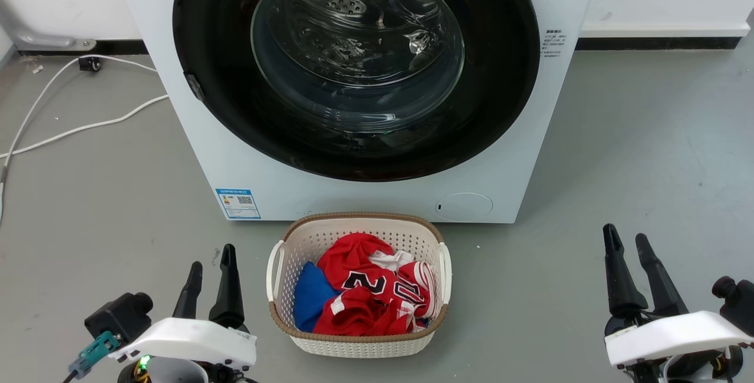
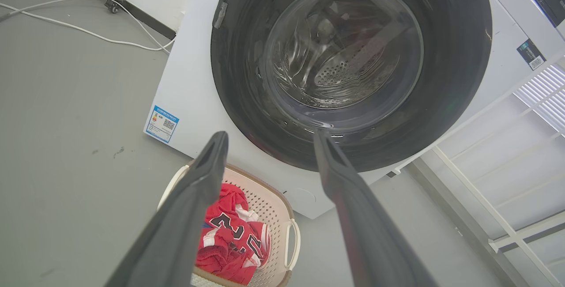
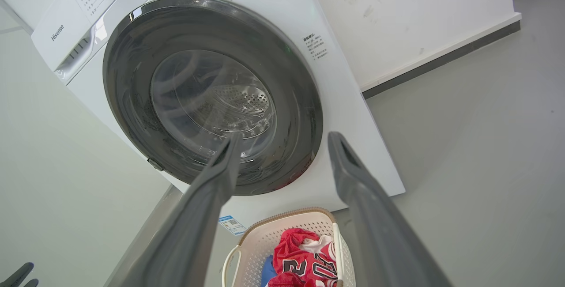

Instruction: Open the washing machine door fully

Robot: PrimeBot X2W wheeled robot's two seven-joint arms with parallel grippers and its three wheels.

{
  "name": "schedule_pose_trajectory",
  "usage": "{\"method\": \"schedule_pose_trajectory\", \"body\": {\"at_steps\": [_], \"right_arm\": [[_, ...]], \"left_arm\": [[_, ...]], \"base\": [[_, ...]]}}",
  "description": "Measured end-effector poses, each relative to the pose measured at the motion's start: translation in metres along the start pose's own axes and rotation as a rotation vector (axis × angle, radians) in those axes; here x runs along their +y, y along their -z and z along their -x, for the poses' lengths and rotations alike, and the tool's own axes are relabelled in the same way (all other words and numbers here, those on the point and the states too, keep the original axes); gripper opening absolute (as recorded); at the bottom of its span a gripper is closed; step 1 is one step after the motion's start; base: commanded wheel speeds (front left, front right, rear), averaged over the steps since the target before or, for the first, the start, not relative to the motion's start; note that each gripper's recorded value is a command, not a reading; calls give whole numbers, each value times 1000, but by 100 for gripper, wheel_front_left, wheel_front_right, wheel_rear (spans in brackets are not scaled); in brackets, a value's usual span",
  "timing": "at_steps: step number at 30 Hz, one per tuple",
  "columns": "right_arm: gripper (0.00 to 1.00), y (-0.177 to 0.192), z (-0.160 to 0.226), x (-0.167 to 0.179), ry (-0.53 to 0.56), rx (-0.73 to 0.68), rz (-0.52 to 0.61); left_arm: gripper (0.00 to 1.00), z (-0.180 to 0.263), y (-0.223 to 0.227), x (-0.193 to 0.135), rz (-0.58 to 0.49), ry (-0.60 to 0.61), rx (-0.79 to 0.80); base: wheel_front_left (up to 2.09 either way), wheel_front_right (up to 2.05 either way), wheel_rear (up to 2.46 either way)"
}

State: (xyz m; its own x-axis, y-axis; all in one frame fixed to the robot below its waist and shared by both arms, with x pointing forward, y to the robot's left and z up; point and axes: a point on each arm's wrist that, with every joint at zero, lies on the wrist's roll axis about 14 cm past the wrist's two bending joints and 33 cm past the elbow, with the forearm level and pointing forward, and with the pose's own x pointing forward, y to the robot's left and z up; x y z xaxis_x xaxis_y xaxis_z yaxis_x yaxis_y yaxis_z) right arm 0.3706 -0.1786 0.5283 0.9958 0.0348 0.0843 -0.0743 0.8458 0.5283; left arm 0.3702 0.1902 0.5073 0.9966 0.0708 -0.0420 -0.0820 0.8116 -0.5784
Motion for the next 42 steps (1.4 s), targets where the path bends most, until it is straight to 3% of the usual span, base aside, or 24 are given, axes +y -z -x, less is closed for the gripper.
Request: {"method": "schedule_pose_trajectory", "body": {"at_steps": [18, 42], "right_arm": [[100, -18, 6, 10, -38, -76, 200], [100, -21, 14, 20, -80, -113, 364]], "left_arm": [[100, 5, -6, -17, -274, 46, -64], [100, 17, -4, -27, -464, 92, -118]], "base": [[0, 0, 0], [0, 0, 0]]}}
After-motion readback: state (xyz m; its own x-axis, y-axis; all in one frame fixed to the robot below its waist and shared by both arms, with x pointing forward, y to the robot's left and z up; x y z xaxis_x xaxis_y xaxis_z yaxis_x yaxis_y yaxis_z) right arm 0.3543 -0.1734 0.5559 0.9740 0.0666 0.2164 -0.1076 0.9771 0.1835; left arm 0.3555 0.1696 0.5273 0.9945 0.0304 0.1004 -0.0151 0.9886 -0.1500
